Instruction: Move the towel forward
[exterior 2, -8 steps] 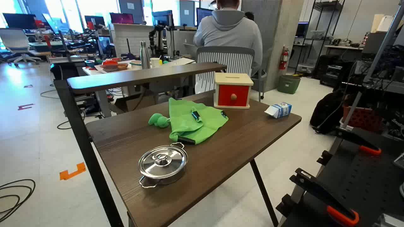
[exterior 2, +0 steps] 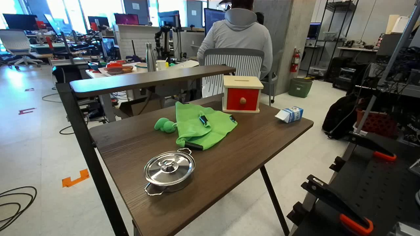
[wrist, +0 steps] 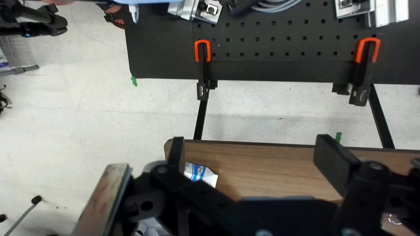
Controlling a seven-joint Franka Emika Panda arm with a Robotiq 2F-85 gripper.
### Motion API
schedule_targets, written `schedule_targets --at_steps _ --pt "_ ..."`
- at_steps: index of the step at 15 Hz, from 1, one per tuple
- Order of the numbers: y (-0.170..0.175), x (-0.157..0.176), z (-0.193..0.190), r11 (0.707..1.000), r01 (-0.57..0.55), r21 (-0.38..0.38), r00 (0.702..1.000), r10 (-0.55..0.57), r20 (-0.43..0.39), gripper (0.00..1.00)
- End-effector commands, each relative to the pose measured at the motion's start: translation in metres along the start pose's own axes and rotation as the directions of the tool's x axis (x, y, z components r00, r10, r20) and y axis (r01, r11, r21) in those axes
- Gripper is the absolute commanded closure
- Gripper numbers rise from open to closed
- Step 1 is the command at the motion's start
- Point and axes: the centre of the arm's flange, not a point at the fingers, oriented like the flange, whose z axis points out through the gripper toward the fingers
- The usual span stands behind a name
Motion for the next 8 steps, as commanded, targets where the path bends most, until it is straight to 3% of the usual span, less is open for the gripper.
schedule_targets --at_steps 1,8 --pt "-0.008 0.034 0.024 0.999 -0.025 0.031 0.999 0.026 -0.037 0.0" --pt "-0.045 0.108 0.08 0.991 -0.097 0.094 0.986 0.108 -0.125 0.0"
